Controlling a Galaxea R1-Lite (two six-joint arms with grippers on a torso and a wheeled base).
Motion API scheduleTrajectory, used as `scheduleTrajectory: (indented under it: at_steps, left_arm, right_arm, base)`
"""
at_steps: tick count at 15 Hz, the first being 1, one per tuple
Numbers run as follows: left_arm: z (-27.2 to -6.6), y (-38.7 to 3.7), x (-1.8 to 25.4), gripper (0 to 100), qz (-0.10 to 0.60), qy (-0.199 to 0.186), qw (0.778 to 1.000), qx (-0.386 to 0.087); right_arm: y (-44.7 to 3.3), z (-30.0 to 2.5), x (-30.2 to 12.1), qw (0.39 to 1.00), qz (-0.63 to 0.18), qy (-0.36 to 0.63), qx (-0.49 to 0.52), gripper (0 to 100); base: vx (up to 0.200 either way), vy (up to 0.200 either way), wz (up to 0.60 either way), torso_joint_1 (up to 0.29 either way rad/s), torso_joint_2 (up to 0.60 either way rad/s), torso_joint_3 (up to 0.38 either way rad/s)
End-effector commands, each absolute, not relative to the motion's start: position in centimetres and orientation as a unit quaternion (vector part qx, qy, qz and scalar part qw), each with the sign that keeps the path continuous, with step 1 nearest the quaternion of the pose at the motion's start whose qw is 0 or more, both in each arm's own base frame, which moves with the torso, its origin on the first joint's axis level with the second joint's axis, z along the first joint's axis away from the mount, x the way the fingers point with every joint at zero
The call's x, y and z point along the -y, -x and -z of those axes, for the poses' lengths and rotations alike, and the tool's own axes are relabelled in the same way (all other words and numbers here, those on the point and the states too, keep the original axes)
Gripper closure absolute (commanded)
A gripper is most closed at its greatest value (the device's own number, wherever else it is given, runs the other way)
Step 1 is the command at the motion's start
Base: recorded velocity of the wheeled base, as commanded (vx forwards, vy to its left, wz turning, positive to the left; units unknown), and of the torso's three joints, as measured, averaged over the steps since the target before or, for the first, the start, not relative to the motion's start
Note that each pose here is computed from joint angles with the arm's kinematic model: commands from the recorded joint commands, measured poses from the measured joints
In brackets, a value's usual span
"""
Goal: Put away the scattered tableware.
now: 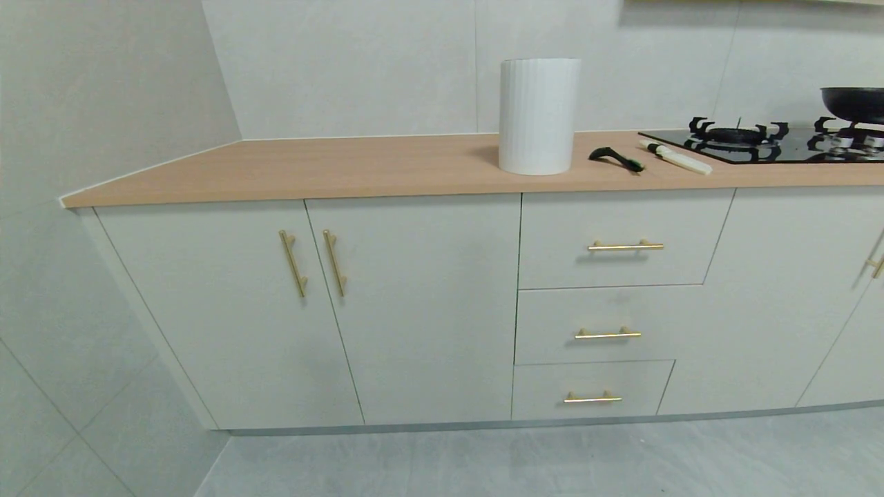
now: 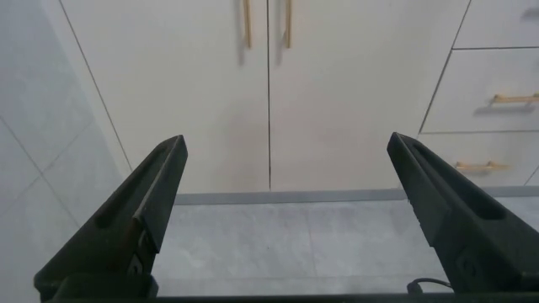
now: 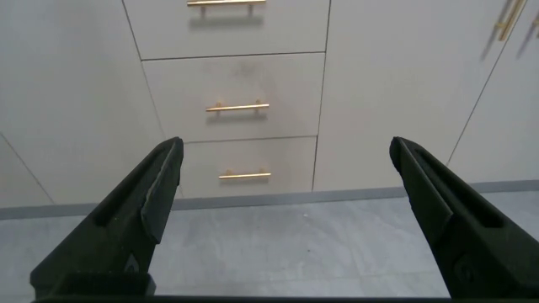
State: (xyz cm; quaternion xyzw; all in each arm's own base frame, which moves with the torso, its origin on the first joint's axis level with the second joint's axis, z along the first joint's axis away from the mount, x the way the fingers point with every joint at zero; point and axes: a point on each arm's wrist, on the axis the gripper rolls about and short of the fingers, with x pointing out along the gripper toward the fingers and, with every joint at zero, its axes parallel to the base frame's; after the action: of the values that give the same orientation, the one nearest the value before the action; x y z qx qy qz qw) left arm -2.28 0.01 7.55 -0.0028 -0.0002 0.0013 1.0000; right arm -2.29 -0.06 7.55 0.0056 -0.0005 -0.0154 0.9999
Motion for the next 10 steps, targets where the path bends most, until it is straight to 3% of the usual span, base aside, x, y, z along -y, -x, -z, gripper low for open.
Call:
scheduleTrajectory:
  at_steps: [1, 2, 10]
  left_arm:
    - [-7.55, 2.28, -0.01, 0, -0.002, 0.002, 1.000, 0.000]
    - [-7.55, 2.28, -0.01, 0, -0.002, 0.002, 1.000, 0.000]
    - [-7.55, 2.28, -0.01, 0, -0.002, 0.002, 1.000, 0.000]
  right_arm:
    - [2.27, -7.55, 0.06, 1.000, 0.015, -0.005, -0.001, 0]
    - [2.27, -7.55, 0.06, 1.000, 0.015, -0.005, -0.001, 0]
    - [2.27, -7.55, 0.06, 1.000, 0.015, -0.006, -0.001, 0]
  base:
    - [0.000, 0.000, 0.00, 0.000, 0.00, 0.000]
    - [0.000, 0.000, 0.00, 0.000, 0.00, 0.000]
    - [0.200, 0.000, 0.00, 0.005, 0.00, 0.004]
